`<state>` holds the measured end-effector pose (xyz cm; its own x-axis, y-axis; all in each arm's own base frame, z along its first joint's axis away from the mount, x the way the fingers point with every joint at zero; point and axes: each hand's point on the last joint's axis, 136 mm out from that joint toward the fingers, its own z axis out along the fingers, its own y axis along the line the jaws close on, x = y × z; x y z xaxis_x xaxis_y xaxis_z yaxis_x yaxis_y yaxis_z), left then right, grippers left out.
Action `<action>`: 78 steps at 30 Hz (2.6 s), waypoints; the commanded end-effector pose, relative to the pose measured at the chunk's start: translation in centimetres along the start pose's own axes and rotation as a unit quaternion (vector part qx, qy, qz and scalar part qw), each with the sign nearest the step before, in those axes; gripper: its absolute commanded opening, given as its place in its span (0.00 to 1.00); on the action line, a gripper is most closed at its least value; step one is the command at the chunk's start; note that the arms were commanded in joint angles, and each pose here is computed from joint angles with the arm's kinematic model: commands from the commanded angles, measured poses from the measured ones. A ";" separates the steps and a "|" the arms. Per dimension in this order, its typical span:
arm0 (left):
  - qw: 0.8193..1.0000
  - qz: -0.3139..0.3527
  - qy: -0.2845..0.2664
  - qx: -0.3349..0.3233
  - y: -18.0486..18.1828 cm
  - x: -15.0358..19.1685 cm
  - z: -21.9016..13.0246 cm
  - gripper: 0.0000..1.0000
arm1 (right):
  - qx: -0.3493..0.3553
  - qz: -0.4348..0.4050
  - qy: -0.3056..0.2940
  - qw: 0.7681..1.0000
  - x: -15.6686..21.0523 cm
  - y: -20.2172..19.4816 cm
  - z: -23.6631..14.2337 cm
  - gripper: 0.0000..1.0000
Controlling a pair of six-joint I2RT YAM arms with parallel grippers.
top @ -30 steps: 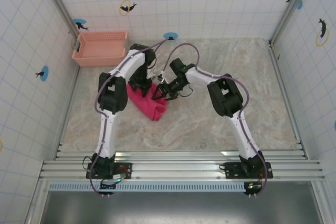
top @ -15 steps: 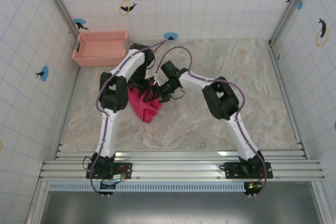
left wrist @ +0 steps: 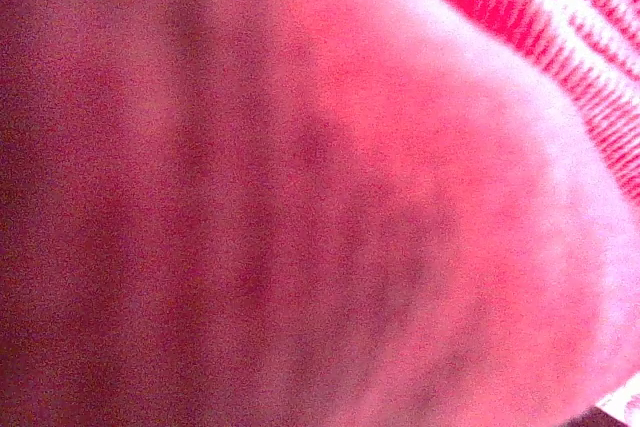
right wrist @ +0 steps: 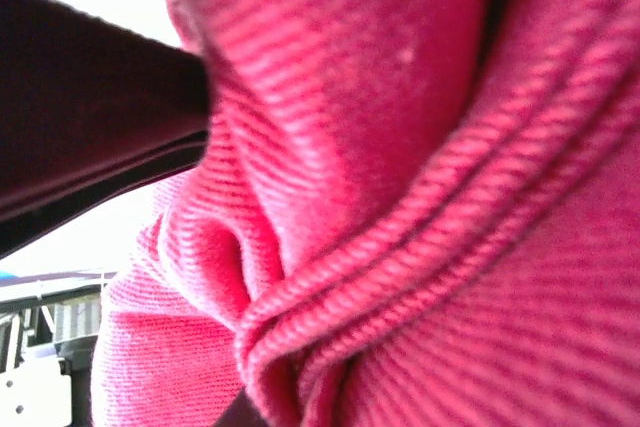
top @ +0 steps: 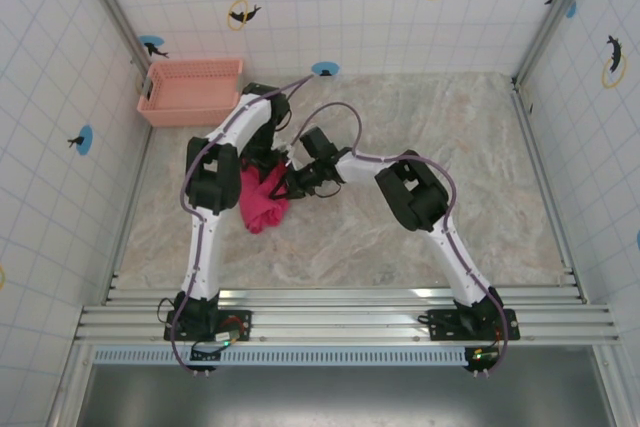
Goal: Roll up the long pants
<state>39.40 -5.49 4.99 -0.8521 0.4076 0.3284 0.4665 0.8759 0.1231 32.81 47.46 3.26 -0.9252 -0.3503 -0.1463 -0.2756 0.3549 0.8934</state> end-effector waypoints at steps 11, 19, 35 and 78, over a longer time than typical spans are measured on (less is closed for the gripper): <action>0.919 -0.130 -0.356 0.113 2.9 -4.0 -17.3 0.68 | -0.010 -0.072 -0.109 0.991 -3.1 3.0 1.2 0.00; 0.889 -0.202 -0.403 0.081 8.2 -0.1 -20.2 0.68 | -0.038 -0.157 -0.157 0.974 -6.4 10.7 -2.3 0.00; 0.878 -0.271 -0.388 0.073 10.3 4.7 -15.7 0.73 | -0.108 -0.266 -0.229 0.930 -12.3 21.9 -6.9 0.00; 0.565 -0.449 -0.596 0.352 12.3 4.9 -16.8 0.97 | -0.278 -0.286 -0.492 0.774 -22.2 21.4 -16.9 0.00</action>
<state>43.93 3.61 18.35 -0.5103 -0.7422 -0.4344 -0.2895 0.6239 -0.7259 54.84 49.31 27.79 -0.6111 0.5368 -0.5817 -0.7011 -0.0259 0.7126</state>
